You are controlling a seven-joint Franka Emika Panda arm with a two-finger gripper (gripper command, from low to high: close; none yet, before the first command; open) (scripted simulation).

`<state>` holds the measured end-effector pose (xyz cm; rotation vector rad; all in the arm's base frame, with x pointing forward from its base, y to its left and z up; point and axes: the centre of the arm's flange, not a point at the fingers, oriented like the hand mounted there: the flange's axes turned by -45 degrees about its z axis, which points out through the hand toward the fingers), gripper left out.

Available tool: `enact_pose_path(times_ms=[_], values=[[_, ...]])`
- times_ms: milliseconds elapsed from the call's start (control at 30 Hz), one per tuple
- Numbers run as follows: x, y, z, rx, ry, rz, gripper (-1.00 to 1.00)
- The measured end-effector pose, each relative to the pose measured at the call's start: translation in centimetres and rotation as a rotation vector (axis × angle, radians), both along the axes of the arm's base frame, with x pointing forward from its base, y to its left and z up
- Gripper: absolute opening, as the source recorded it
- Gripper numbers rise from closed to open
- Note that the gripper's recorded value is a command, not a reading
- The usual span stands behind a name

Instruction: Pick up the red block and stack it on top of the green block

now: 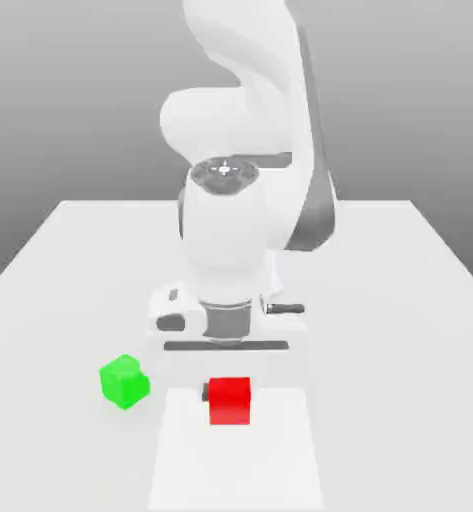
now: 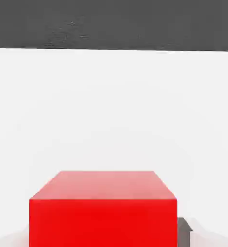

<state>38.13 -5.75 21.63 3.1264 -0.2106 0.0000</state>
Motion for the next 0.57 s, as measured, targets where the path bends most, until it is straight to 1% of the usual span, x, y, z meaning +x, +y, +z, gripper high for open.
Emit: enact_pose_path(times_ms=[200,267,433,467,567], values=[[-7.2,-9.5,2.6,0.004,-0.002,-0.434,-1.0],[-8.0,-10.3,1.6,0.009,-0.003,-0.481,-1.0],[-8.2,-10.6,-2.5,0.01,-0.003,-0.496,-1.0],[-8.3,-10.5,-3.2,0.009,-0.003,-0.496,1.0],[-8.2,-10.3,-3.2,0.009,-0.003,-0.49,1.0]])
